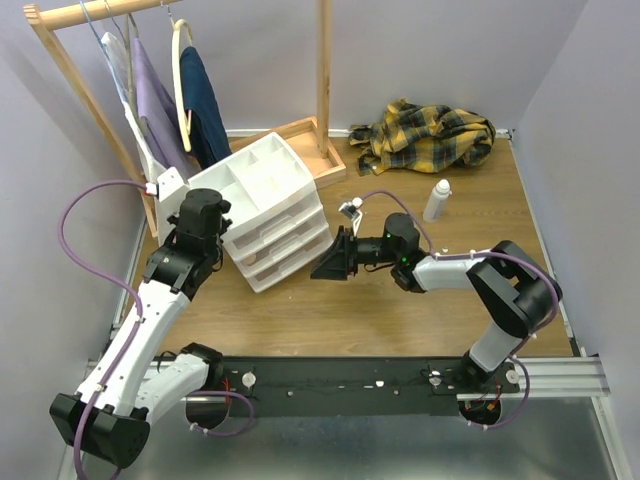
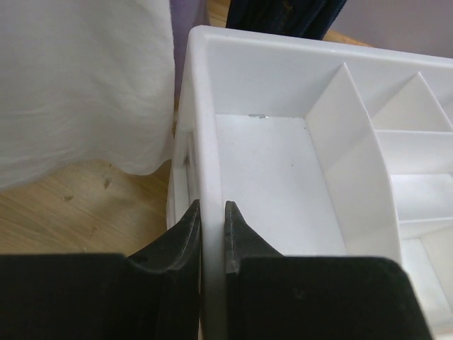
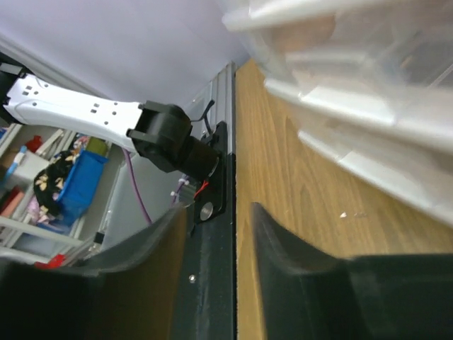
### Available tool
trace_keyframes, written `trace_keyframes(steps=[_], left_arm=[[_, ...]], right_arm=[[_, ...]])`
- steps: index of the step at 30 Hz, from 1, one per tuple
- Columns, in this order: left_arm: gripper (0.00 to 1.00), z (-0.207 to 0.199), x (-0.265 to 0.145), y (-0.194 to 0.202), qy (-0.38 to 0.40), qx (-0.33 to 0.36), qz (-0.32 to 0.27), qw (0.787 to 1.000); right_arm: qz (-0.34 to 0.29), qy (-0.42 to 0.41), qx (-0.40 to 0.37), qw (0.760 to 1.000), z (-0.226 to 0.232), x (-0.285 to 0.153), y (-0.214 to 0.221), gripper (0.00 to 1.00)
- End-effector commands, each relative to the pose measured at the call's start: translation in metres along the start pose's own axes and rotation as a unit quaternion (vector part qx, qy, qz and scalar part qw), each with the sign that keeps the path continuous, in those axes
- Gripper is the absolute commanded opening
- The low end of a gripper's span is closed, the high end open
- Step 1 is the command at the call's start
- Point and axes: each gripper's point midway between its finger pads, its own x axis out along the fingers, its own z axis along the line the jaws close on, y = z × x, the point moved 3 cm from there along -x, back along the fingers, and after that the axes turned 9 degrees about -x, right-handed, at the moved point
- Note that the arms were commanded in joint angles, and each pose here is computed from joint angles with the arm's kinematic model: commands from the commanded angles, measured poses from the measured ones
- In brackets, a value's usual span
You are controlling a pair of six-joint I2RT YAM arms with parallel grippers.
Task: Organize the makeup
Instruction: Open the drawer in the storage box.
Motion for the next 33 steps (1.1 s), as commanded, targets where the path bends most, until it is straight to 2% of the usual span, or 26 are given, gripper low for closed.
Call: trace_keyframes(steps=[1,6,10,15,21,24,28,33], left_arm=[[0.0,-0.03,-0.008,-0.015,0.044,-0.123,-0.005,0.991],[0.0,-0.05,-0.028,-0.043,0.075,-0.18,-0.01,0.981],[0.0,-0.058,-0.041,-0.053,0.093,-0.2,-0.003,0.975],[0.0,-0.058,-0.056,-0.067,0.105,-0.218,-0.011,0.97],[0.0,-0.054,-0.065,-0.071,0.109,-0.233,-0.01,0.966],[0.0,-0.052,-0.067,-0.069,0.108,-0.24,-0.007,0.965],[0.0,-0.051,-0.067,-0.065,0.109,-0.261,-0.001,0.959],[0.0,-0.051,-0.063,-0.056,0.108,-0.285,0.014,0.952]], right_arm=[[0.045,-0.011,0.013,0.999,-0.002,0.019,0.026,0.6],[0.035,0.007,0.029,0.999,-0.009,0.025,0.027,0.89],[0.013,0.007,0.018,1.0,-0.008,0.028,0.016,1.0],[-0.007,0.003,0.01,1.0,-0.003,0.034,-0.005,1.0],[-0.032,0.043,0.037,0.998,-0.012,0.036,-0.016,1.0],[-0.045,0.055,0.049,0.996,-0.014,0.038,-0.022,1.0],[-0.068,0.11,0.081,0.988,-0.03,0.037,-0.031,1.0],[-0.106,0.099,0.069,0.987,-0.025,0.032,-0.048,1.0]])
